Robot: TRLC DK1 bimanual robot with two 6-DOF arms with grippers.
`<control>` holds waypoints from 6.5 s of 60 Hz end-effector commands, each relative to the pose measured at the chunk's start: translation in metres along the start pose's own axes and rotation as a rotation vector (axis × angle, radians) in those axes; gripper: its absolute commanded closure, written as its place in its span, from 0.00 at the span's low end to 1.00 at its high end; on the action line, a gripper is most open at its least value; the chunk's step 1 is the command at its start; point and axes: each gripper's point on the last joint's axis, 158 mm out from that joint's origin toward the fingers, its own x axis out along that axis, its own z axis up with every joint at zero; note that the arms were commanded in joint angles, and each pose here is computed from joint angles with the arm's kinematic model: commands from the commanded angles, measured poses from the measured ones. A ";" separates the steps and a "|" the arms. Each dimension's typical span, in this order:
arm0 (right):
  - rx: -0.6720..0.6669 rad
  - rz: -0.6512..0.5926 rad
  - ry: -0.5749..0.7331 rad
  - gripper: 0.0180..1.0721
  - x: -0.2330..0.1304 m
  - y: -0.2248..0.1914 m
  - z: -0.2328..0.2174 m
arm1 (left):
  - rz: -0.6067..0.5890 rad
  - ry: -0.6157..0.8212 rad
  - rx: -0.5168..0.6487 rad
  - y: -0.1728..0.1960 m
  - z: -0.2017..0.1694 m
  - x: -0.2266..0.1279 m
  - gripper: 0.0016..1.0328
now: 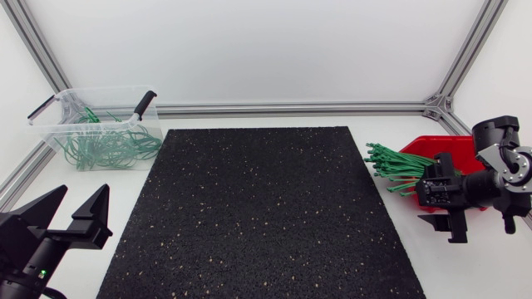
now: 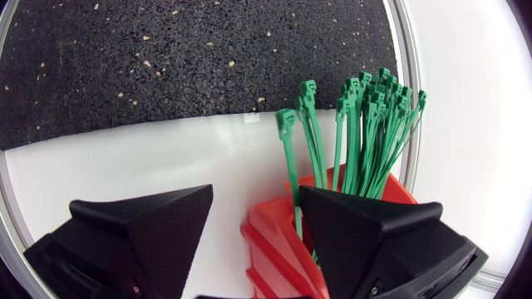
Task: Take a green cable tie from the red box, thread the tail through the head to close it, then place it in the transparent bin on the left.
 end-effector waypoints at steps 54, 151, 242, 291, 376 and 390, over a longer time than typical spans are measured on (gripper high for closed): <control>-0.052 -0.095 0.007 0.77 0.001 -0.006 0.004 | 0.002 0.069 -0.017 0.001 -0.027 0.002 0.04; 0.178 -0.617 -0.240 0.95 -0.208 -0.100 0.110 | -0.009 0.043 -0.013 -0.002 -0.021 0.001 0.04; 0.601 0.843 -0.629 0.95 -0.163 0.067 0.325 | -0.470 0.314 -0.255 -0.114 0.023 0.008 0.04; 0.809 1.081 -1.023 0.95 -0.198 0.025 0.363 | -1.136 0.639 -0.441 -0.241 0.056 -0.005 0.04; 0.931 1.162 -1.061 0.95 -0.189 0.012 0.364 | -1.312 0.765 -0.549 -0.293 0.058 -0.006 0.60; 0.936 1.166 -1.058 0.95 -0.188 0.012 0.364 | -1.327 0.773 -0.544 -0.298 0.055 -0.010 0.61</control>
